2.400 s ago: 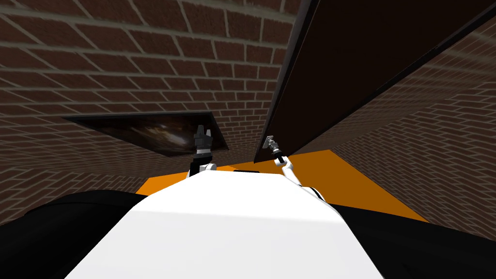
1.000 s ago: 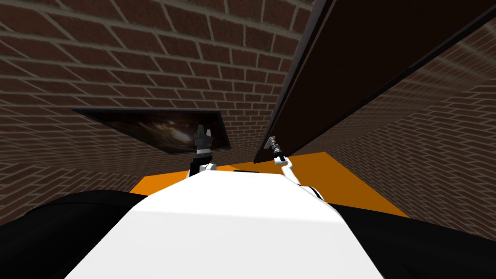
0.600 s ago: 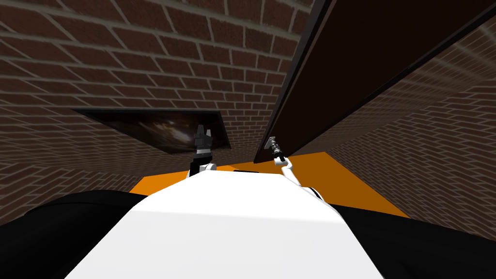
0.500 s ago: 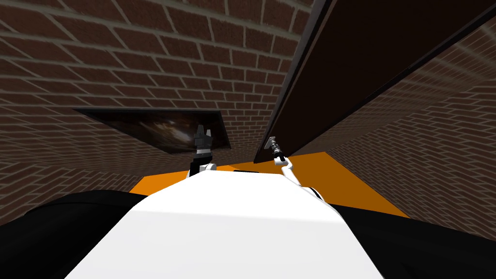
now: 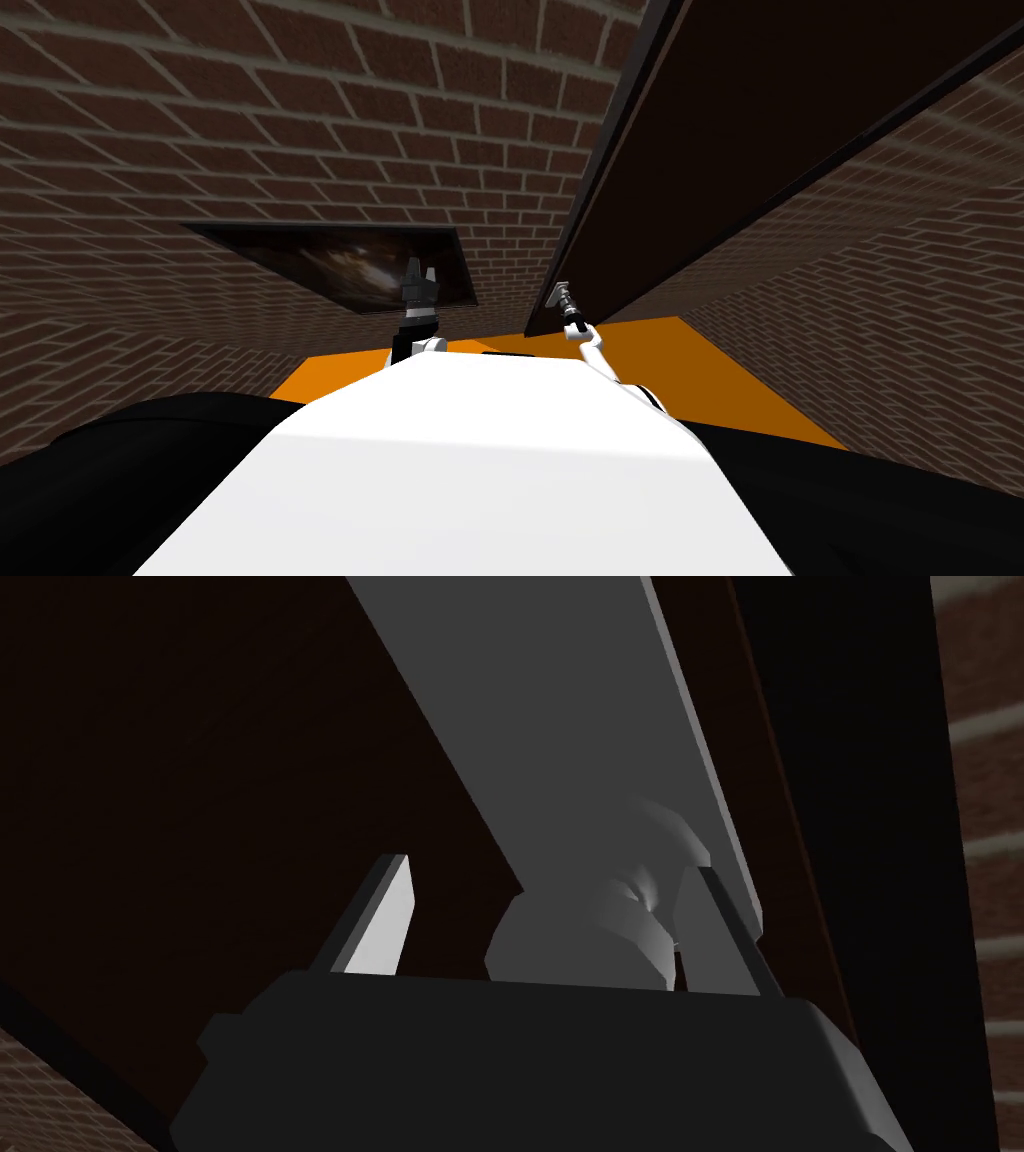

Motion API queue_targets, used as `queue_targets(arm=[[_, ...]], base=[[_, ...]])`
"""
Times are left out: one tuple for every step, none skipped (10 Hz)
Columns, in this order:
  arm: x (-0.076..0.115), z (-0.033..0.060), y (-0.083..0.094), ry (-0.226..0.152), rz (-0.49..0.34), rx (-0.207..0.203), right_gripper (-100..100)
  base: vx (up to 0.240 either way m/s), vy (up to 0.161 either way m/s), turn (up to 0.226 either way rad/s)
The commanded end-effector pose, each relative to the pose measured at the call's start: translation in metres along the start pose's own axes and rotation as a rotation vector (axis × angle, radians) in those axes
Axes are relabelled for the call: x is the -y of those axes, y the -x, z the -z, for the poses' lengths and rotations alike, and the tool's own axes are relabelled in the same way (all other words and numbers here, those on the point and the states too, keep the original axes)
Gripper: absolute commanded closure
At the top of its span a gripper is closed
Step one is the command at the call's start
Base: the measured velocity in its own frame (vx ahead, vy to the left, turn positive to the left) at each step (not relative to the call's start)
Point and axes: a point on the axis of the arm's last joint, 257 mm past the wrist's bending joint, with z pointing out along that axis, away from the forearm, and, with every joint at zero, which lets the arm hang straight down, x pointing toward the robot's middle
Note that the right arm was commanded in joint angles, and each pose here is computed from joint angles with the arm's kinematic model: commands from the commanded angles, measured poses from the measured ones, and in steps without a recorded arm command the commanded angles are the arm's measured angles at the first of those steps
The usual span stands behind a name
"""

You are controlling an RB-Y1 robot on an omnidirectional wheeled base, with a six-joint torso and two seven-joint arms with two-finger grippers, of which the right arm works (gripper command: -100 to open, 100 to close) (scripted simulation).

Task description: Pull the door open

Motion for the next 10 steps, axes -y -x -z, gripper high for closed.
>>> queue_targets(arm=[[0.0106,0.0017,0.0033,-0.018,-0.050,0.004,100],[0.0099,0.0015,0.0039,-0.016,-0.081,0.007,100],[0.0092,0.0012,0.0046,-0.014,-0.115,0.010,100],[0.0084,0.0008,0.0055,-0.012,-0.158,0.014,100],[0.0084,0.0008,0.0055,-0.012,-0.160,0.014,100],[0.0075,0.0004,0.0064,-0.010,-0.206,0.018,100],[0.0067,0.0000,0.0074,-0.007,-0.247,0.022,100],[0.0058,-0.0004,0.0085,-0.004,-0.291,0.026,100],[0.0058,-0.0004,0.0085,-0.004,-0.301,0.026,100],[0.0049,-0.0008,0.0097,-0.001,-0.353,0.031,100]], base=[[-0.076,-0.087,0.128],[-0.066,-0.081,0.099],[-0.064,-0.077,0.105],[-0.072,-0.067,0.130],[-0.057,-0.044,0.059],[-0.039,-0.043,0.081],[-0.046,-0.056,0.137],[-0.064,-0.069,0.165],[-0.060,-0.053,0.077],[-0.066,-0.033,0.083]])
